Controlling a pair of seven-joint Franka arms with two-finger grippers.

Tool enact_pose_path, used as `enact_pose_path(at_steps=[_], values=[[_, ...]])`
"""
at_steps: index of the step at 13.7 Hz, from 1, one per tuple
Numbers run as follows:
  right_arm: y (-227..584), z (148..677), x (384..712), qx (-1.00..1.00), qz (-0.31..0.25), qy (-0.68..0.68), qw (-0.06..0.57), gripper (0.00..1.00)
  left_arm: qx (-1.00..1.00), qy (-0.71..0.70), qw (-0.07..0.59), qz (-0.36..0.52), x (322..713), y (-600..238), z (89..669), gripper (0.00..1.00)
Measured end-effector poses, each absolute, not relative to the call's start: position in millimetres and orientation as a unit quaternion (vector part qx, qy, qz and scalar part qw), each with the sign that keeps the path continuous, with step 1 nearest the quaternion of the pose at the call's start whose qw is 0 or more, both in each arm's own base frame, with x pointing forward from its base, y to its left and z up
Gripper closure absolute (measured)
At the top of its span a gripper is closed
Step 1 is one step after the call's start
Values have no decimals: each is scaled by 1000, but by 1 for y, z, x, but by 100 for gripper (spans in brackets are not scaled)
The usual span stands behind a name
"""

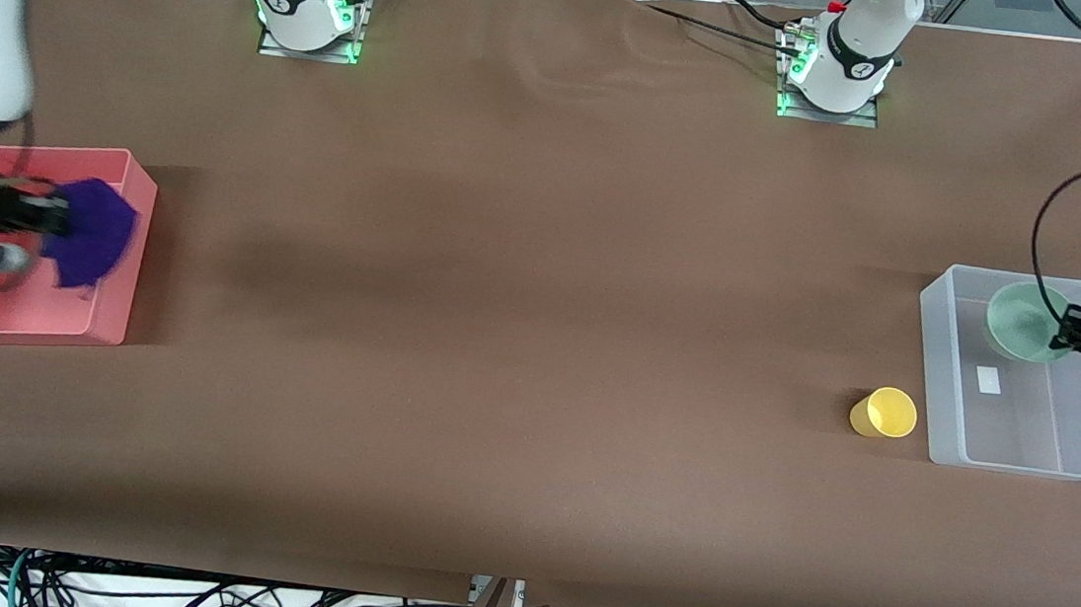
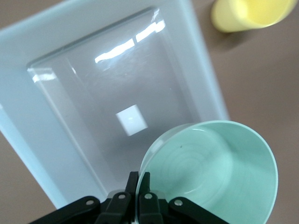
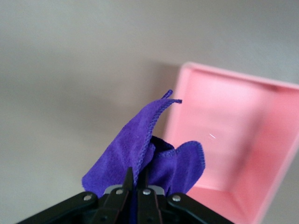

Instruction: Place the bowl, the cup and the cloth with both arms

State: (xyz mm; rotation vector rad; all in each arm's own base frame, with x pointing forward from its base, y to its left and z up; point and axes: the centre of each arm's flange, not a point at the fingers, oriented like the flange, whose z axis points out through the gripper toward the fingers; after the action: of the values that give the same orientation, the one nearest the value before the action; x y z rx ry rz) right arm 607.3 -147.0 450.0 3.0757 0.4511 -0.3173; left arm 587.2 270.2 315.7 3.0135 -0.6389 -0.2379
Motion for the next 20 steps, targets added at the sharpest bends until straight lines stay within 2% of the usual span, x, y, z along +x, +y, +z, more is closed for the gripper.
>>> enact_pose_path(at_steps=[4,7,8,12,14,17,20], values=[[-223,424,580,984,-128,125,0,96,974,-218,25,-55,597,307,224,96],[-243,363,569,983,-147,109,-2,96,974,-217,44,-41,597,314,200,91],[-249,340,565,983,-149,106,0,96,974,-220,43,-37,600,313,204,85],[-259,288,555,982,-155,104,6,96,970,-236,45,-31,615,297,248,47],[-259,285,555,982,-155,104,7,78,966,-255,42,-25,626,272,289,25],[-258,306,563,986,-131,102,9,49,962,-269,40,-28,643,221,338,0],[-241,367,582,989,-90,113,11,19,956,-293,19,-28,668,159,362,0]])
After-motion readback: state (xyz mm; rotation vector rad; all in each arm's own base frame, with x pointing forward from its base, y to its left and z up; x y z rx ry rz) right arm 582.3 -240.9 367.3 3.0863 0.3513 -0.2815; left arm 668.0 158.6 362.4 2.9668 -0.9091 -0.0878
